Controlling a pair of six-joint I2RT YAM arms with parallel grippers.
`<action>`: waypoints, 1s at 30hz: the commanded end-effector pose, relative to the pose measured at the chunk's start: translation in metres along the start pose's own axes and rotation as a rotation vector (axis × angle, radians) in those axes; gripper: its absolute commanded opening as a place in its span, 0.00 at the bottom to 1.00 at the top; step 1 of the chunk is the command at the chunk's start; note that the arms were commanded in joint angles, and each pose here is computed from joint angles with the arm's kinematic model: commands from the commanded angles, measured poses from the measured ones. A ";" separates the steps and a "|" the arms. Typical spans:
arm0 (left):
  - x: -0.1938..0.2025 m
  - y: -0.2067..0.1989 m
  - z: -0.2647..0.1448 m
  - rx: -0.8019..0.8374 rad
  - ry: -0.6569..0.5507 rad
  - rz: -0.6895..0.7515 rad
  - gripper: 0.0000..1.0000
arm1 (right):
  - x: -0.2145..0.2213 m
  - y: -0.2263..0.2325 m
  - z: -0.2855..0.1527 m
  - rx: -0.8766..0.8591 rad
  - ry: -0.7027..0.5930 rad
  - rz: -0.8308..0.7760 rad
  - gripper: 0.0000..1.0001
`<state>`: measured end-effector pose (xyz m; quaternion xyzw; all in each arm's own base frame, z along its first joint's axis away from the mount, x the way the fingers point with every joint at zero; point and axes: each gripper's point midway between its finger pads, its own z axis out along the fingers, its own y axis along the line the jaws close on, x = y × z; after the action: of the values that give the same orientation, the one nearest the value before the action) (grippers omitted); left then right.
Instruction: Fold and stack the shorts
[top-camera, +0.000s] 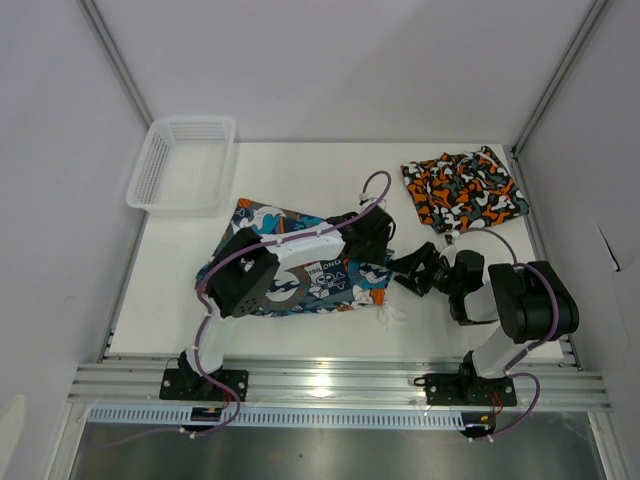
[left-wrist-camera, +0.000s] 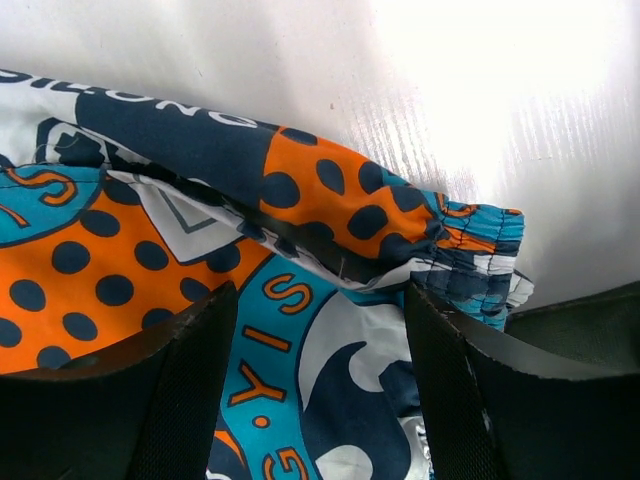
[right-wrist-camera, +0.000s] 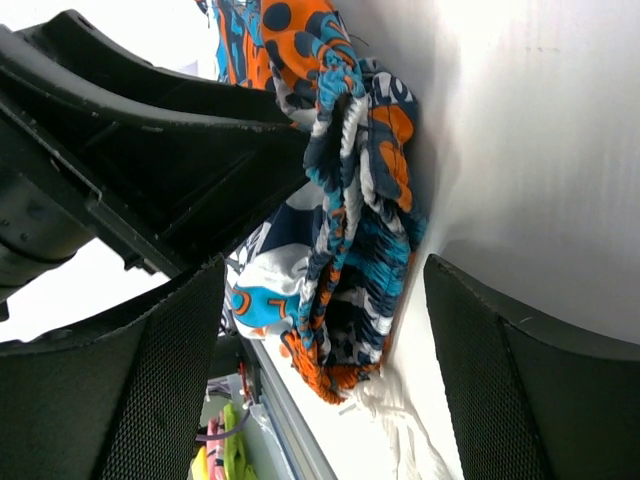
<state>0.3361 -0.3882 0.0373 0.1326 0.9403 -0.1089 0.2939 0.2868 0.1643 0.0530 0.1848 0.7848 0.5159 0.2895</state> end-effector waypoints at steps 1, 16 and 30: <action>-0.023 0.004 -0.023 0.005 -0.060 -0.048 0.71 | -0.008 0.001 0.008 0.006 -0.011 -0.048 0.82; -0.033 0.029 -0.128 0.098 -0.104 -0.091 0.86 | -0.019 0.006 0.025 0.074 -0.008 -0.145 0.86; 0.049 0.038 -0.089 0.168 -0.045 -0.059 0.82 | 0.007 -0.004 0.034 0.116 0.108 -0.137 0.70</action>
<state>0.2593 -0.2976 0.0702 0.1240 0.9404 -0.1570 0.2750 0.3101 0.1871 0.0435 0.1316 0.8294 0.4635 0.2826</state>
